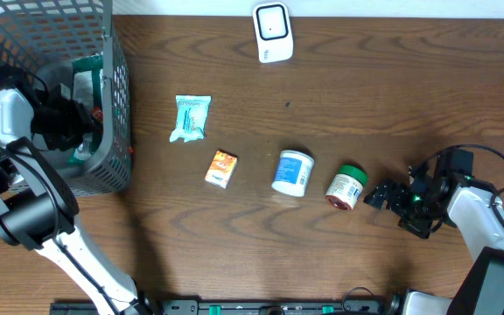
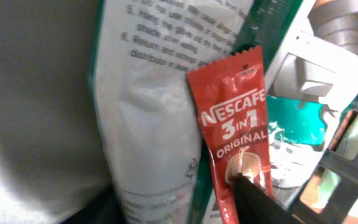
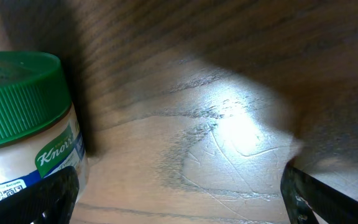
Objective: Scan the item barcode
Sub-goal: 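Reach the left gripper into the basket and grasp the green 3M glove pack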
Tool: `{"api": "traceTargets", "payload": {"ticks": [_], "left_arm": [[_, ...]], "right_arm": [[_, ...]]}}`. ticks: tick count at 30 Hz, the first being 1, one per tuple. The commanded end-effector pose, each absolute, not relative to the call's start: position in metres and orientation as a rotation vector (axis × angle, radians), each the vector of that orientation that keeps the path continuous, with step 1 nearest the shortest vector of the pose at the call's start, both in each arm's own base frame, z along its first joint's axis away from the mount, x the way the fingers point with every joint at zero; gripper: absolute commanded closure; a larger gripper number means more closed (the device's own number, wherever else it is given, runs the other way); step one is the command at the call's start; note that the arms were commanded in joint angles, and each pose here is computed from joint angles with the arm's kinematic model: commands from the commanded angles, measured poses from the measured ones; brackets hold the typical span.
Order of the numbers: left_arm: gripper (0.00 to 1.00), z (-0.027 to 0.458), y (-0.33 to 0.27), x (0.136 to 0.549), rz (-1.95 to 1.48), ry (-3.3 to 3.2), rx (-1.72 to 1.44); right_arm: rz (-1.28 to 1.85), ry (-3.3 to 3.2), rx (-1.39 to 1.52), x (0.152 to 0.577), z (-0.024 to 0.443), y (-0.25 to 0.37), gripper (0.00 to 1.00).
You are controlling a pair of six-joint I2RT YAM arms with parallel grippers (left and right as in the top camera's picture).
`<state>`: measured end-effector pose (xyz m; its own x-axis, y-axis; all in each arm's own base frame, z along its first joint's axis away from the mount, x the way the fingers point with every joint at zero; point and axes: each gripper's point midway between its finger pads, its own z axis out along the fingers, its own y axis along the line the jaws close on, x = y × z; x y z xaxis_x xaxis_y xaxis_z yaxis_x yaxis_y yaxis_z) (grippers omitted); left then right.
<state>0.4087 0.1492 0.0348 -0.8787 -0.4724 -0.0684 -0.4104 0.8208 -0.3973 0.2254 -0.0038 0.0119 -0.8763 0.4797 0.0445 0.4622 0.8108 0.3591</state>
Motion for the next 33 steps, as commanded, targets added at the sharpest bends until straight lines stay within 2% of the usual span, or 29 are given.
{"api": "traceTargets", "payload": {"ticks": [1, 5, 7, 20, 25, 26, 28, 29, 31, 33], "left_arm": [[0.64, 0.012, 0.125, 0.404, -0.637, 2.896, -0.653], [0.88, 0.014, 0.120, 0.408, -0.665, 2.883, -0.637], [0.93, 0.022, 0.111, 0.415, -0.771, 2.830, -0.626], [0.93, 0.078, 0.161, 0.413, -0.793, 2.623, -0.719], [0.93, 0.064, 0.169, 0.405, -0.747, 2.655, -0.758], [0.88, 0.062, 0.169, 0.404, -0.744, 2.658, -0.757], [0.51, 0.060, 0.165, 0.406, -0.752, 2.655, -0.745], [0.39, 0.060, 0.164, 0.408, -0.750, 2.654, -0.736], [0.26, 0.064, 0.158, 0.414, -0.785, 2.632, -0.710], [0.20, 0.070, 0.150, 0.420, -0.853, 2.592, -0.681]], "right_arm": [[0.571, 2.946, 0.773, 0.225, 0.012, -0.001, 0.01], [0.571, 2.946, 0.773, 0.225, 0.012, -0.001, 0.01], [0.571, 2.946, 0.773, 0.225, 0.012, -0.001, 0.01], [0.571, 2.946, 0.773, 0.225, 0.012, -0.001, 0.01], [0.571, 2.946, 0.773, 0.225, 0.012, -0.001, 0.01], [0.571, 2.947, 0.773, 0.225, 0.012, -0.001, 0.01], [0.571, 2.947, 0.773, 0.225, 0.012, -0.001, 0.01], [0.572, 2.948, 0.774, 0.224, 0.012, -0.001, 0.01], [0.572, 2.950, 0.775, 0.224, 0.012, -0.001, 0.01], [0.572, 2.950, 0.775, 0.224, 0.012, -0.001, 0.01]]}}
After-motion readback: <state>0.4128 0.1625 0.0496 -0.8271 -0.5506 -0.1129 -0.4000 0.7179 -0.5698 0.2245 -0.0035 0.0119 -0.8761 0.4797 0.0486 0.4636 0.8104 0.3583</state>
